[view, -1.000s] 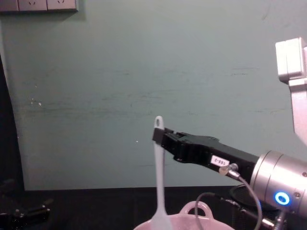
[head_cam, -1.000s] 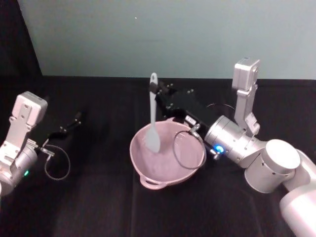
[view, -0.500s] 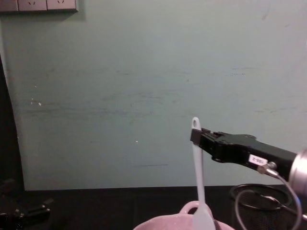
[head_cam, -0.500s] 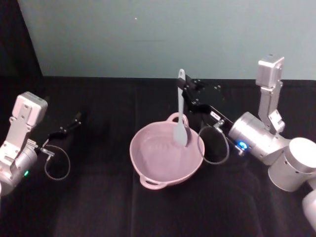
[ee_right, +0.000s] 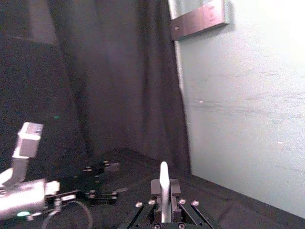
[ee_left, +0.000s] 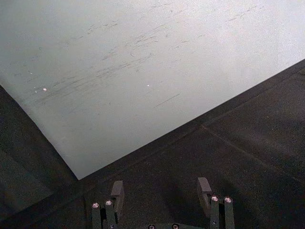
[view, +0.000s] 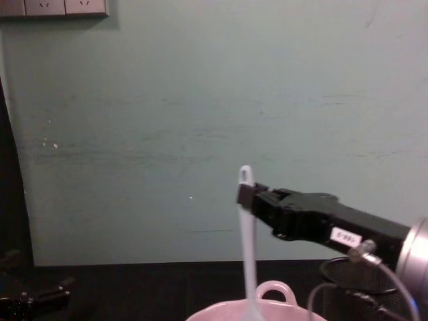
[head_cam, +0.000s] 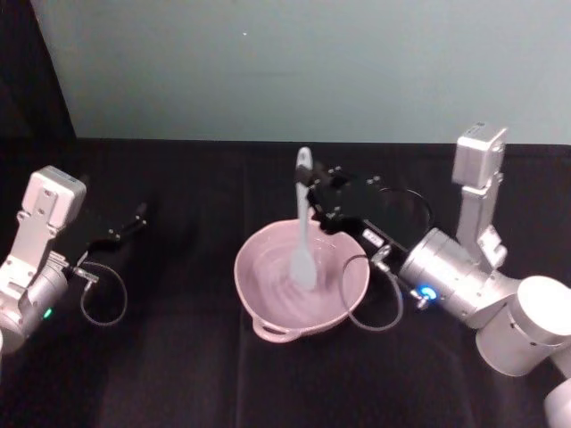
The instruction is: Use the one hand to pick up the spoon and stir the clear water in the bowl.
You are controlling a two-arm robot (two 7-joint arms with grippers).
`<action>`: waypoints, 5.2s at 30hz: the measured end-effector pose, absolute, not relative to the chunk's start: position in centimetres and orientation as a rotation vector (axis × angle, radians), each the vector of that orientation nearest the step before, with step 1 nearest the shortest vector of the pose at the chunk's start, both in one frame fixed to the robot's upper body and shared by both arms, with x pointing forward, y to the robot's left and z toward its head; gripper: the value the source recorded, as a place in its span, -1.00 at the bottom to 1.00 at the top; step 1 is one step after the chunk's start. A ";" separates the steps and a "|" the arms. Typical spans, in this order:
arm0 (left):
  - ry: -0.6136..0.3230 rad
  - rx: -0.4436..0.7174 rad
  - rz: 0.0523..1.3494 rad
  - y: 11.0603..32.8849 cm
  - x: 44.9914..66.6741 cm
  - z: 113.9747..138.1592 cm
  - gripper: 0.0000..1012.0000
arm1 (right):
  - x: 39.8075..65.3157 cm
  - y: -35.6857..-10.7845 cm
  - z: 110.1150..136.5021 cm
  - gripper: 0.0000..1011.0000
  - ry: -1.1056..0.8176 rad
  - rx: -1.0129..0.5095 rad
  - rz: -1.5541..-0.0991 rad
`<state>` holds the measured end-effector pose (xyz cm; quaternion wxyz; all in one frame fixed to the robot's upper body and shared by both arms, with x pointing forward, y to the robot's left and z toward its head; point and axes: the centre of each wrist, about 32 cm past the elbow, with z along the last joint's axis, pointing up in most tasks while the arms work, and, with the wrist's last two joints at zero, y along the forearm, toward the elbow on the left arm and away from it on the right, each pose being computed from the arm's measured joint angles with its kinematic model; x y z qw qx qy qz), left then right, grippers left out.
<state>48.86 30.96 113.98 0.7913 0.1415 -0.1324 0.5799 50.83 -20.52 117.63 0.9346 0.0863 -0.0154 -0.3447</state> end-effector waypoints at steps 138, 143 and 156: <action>-0.285 0.304 1.248 31.0 48.9 114.0 1.00 | 47.5 -34.5 116.1 0.98 0.038 -0.085 -1.236; -0.285 0.305 1.248 31.0 48.9 114.0 1.00 | 48.8 -34.6 116.0 0.98 -0.101 -0.138 -1.239; -0.285 0.305 1.248 31.0 48.9 114.0 1.00 | 50.0 -33.4 115.1 0.98 -0.179 -0.322 -1.194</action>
